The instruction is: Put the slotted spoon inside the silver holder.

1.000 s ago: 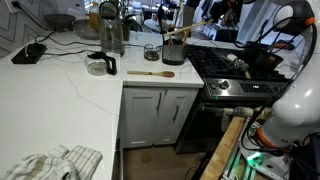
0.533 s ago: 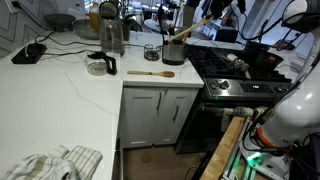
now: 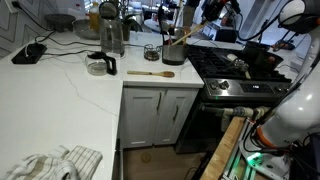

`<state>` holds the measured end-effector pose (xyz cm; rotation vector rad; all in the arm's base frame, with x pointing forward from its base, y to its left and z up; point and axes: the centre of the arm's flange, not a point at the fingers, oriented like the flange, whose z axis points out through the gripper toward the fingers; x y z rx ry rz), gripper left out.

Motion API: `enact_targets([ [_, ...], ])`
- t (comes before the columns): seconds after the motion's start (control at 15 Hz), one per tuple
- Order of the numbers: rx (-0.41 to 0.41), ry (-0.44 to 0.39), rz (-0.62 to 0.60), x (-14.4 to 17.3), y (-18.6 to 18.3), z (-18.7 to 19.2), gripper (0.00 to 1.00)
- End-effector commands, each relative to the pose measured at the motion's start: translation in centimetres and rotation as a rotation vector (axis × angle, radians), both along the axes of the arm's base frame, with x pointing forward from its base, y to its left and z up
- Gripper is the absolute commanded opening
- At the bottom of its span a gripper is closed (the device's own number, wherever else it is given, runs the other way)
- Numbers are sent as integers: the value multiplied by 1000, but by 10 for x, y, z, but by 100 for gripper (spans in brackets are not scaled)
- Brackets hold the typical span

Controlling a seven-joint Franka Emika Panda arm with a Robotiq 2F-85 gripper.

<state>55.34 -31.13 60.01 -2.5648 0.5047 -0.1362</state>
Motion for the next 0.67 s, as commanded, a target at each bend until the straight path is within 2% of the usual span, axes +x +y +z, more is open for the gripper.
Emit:
enact_targets([
  [0.0,-38,60,-19,13,12,-13,2],
  [0.6,-66,106,-34,32,26,-14,2],
])
